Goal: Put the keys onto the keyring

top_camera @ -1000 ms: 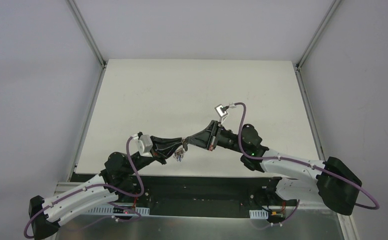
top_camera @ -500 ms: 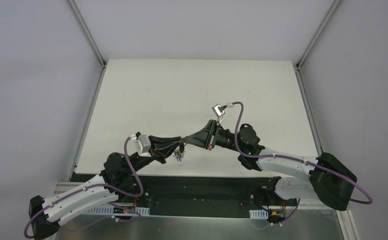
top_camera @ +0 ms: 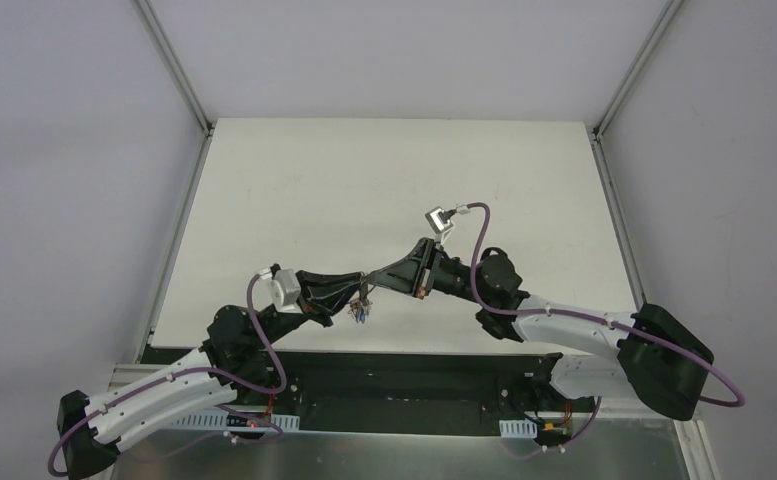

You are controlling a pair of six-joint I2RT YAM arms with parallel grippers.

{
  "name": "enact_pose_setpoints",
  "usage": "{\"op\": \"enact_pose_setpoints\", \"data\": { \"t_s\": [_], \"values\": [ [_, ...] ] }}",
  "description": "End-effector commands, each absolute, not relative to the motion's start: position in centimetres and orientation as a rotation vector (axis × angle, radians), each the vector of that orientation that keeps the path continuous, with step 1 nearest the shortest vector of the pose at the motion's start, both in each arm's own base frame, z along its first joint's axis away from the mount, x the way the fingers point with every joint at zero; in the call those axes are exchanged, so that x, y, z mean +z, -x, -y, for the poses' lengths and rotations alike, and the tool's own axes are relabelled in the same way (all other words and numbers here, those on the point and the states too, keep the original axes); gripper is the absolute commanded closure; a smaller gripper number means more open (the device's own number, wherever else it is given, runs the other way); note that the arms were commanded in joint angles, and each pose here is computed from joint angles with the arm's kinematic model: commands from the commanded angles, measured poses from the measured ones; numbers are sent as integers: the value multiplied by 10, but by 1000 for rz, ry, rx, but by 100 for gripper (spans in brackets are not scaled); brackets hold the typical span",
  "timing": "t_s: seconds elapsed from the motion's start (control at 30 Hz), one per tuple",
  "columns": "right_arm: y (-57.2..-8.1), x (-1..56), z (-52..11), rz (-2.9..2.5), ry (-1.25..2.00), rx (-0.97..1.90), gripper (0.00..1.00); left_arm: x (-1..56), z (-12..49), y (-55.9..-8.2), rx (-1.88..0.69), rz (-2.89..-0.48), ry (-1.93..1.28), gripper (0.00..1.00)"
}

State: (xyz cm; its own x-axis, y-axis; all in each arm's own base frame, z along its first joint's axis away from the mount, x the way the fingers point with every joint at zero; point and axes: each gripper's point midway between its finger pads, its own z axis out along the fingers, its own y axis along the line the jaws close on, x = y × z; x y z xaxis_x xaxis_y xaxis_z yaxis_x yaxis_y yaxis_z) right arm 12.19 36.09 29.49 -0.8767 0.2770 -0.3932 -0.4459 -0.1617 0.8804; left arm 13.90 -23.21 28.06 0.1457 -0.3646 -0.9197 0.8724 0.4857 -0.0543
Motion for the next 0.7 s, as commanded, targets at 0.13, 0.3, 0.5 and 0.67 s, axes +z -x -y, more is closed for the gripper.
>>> {"op": "enact_pose_setpoints", "data": {
  "t_s": [0.13, 0.3, 0.5, 0.67],
  "values": [
    [-118, 329, -355, -1484, 206, 2163, 100, 294, 229, -138, -966, -1025, -555, 100],
    [-118, 332, -357, -1474, 204, 2185, 100, 293, 230, -140, -959, -1032, -553, 100],
    [-119, 335, -359, -1468, 198, 2206, 100, 292, 230, -142, -952, -1043, -546, 100],
    [-120, 336, -361, -1468, 198, 2211, 100, 292, 230, -142, -953, -1043, -547, 100]
  ]
}}
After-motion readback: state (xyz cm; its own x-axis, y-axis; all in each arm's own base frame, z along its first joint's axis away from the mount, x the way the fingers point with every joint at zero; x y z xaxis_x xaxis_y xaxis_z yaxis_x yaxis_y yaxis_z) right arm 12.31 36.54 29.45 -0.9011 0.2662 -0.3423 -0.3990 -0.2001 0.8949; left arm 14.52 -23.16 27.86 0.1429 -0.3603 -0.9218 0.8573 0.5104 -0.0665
